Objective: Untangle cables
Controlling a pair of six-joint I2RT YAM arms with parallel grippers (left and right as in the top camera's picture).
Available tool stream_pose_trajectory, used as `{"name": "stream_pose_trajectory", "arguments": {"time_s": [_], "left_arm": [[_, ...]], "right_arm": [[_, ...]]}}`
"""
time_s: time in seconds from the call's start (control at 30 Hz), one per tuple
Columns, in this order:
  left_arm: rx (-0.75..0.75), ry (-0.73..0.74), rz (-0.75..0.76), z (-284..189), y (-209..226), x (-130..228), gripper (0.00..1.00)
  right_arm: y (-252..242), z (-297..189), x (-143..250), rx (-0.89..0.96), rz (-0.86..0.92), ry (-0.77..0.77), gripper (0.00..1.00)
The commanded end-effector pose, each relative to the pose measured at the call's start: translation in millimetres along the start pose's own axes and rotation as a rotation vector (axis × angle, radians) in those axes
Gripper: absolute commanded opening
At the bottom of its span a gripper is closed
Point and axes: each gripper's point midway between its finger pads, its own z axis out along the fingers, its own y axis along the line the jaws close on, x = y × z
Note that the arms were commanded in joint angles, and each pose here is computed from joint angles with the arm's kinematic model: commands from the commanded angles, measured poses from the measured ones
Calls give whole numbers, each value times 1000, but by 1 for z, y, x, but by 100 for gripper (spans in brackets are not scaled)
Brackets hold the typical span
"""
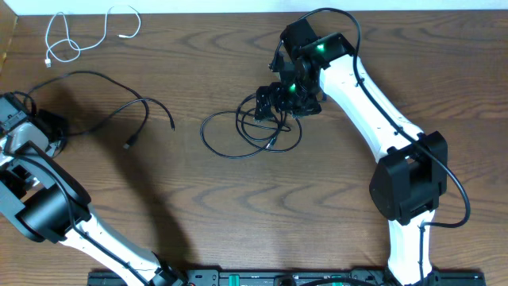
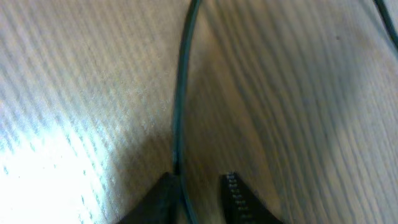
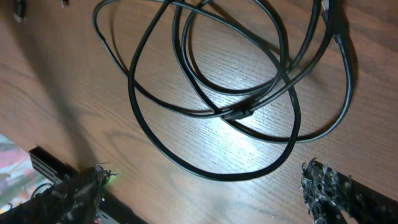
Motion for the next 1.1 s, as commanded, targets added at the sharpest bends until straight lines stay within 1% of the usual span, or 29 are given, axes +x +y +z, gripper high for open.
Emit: {"name": "stream_pose_trajectory", "arguments": {"time_s": [0.0,0.03,0.1,0.33,0.5,0.53,0.57,0.6,0.63,0.7,0.77,0.8,0.83,0.87,0.9,0.93,1.07], "left_arm": [[-1,-23,-4,5,1,-7,19],[3,-30,-3,5,0,-8,13],[9,-41,-2,5,-1,-11,8],[39,-84,4,10,-7,-20,8],[130,-125,28,-7,-32,-41,8],[215,-124,48,-19,-56,-47,23],[268,-116,62,-26,-71,-49,46],[315,-107,78,-32,-87,-49,60],[342,-100,90,-36,-98,-48,67],[372,-75,120,-44,-122,-42,71],[387,-53,191,-55,-148,-33,73],[398,-46,256,-62,-165,-27,85],[393,-48,299,-68,-177,-23,92],[370,-56,333,-73,-187,-20,94],[316,-82,402,-83,-205,-14,94],[286,-105,434,-87,-214,-11,95],[174,-179,491,-84,-227,-1,95]], "right_arm": [[10,-12,5,-10,-3,-16,99],[11,-12,5,-9,1,-14,99],[12,-11,6,-9,5,-11,99],[23,-6,12,-10,2,3,99],[29,-3,12,-7,-17,-1,99],[30,-3,10,-10,-17,-10,99],[30,-3,8,-13,-18,-19,99],[31,-3,6,-16,-18,-27,99],[32,-3,4,-19,-22,-35,99],[33,-3,0,-24,-15,-50,99],[34,-3,-1,-26,-10,-55,99],[33,-4,-1,-26,-9,-55,99],[33,-4,-1,-25,-8,-55,99],[33,-4,-1,-25,-8,-55,99],[33,-4,-1,-25,-8,-55,99],[33,-4,-1,-25,-8,-55,99],[32,-4,0,-24,-6,-50,99]]}}
